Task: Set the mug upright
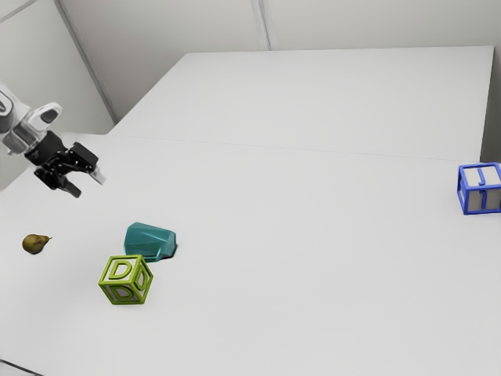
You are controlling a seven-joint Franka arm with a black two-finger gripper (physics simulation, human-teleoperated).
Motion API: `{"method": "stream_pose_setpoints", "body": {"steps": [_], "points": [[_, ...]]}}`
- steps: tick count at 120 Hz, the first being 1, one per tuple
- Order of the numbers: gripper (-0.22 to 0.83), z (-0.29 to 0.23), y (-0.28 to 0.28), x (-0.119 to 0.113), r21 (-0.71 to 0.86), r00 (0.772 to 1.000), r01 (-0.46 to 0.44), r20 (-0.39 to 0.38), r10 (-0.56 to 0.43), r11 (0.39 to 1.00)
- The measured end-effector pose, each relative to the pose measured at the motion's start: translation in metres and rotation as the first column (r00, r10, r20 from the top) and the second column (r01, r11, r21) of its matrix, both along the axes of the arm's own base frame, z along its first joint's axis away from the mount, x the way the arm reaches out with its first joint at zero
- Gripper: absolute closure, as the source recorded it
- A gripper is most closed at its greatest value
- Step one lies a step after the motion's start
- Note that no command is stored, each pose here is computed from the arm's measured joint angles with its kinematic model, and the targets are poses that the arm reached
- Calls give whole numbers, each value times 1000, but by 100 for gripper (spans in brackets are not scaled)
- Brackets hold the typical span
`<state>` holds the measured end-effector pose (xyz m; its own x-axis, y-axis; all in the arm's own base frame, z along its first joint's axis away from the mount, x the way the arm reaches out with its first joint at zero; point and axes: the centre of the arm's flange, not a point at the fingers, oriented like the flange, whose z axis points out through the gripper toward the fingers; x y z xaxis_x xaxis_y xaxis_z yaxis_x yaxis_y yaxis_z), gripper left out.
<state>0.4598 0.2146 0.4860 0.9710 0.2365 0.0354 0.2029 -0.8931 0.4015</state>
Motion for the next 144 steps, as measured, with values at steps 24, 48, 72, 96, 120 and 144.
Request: {"method": "stream_pose_setpoints", "body": {"steps": [24, 48, 72, 96, 120, 144], "points": [[2, -44, 26, -25, -143, 990, -49, 125, 67, 988], [2, -77, 40, -48, -255, 962, -62, 241, 126, 965], [2, -93, 46, -56, -297, 930, -26, 343, 132, 955], [2, -101, 42, -57, -341, 928, 16, 354, 113, 940], [2, -122, 45, -63, -403, 941, 28, 319, 112, 915], [2, -143, 41, -62, -458, 954, 45, 283, 98, 888]]}}
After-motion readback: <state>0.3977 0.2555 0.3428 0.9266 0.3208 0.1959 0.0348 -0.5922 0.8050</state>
